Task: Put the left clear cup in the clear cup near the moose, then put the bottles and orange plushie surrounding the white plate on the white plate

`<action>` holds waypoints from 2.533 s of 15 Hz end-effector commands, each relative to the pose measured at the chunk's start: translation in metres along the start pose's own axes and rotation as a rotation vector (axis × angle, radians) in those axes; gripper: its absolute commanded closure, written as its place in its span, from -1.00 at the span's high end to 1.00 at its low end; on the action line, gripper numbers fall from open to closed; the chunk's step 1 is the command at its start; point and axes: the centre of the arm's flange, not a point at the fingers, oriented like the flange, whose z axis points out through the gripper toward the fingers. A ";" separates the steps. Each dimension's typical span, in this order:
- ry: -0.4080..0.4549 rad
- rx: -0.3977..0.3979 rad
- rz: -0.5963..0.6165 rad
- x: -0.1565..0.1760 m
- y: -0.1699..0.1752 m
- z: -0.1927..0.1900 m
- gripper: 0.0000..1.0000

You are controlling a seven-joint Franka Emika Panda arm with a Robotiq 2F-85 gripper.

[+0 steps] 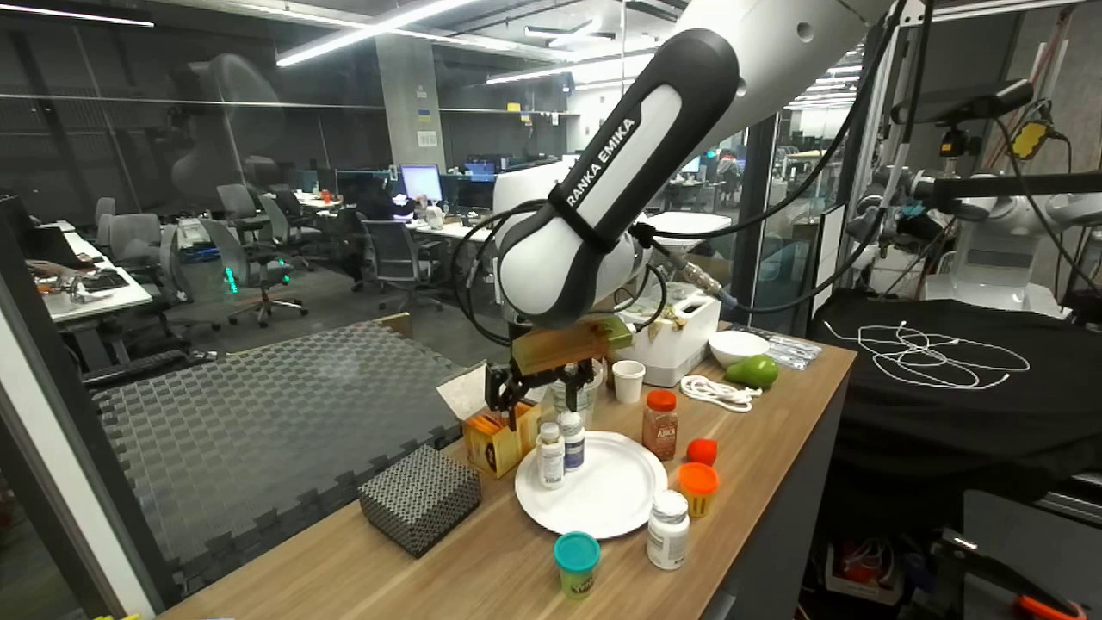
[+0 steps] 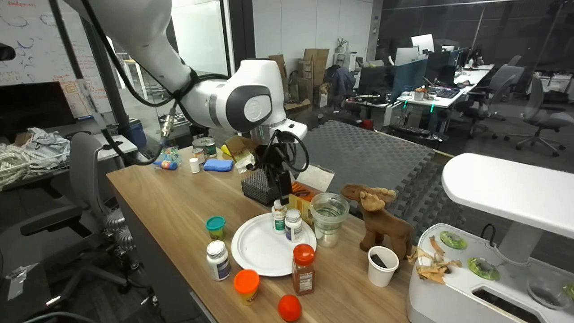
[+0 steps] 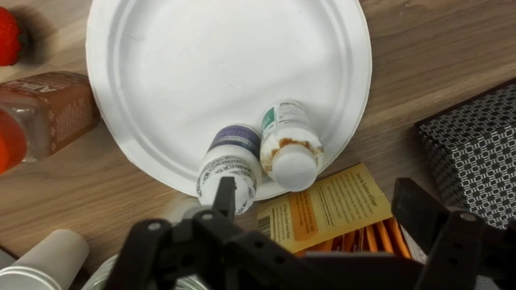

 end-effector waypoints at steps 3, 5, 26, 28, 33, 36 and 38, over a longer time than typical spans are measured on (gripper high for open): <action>-0.054 0.020 -0.054 -0.048 0.000 -0.038 0.98; -0.086 0.016 -0.067 -0.074 -0.006 -0.035 1.00; -0.170 0.047 -0.081 -0.151 -0.036 0.051 1.00; -0.175 0.047 -0.076 -0.152 -0.036 0.054 0.87; -0.152 0.054 -0.054 -0.147 -0.037 0.051 0.09; -0.128 0.054 -0.051 -0.143 -0.038 0.046 -0.39; -0.122 0.056 -0.055 -0.141 -0.038 0.043 -0.41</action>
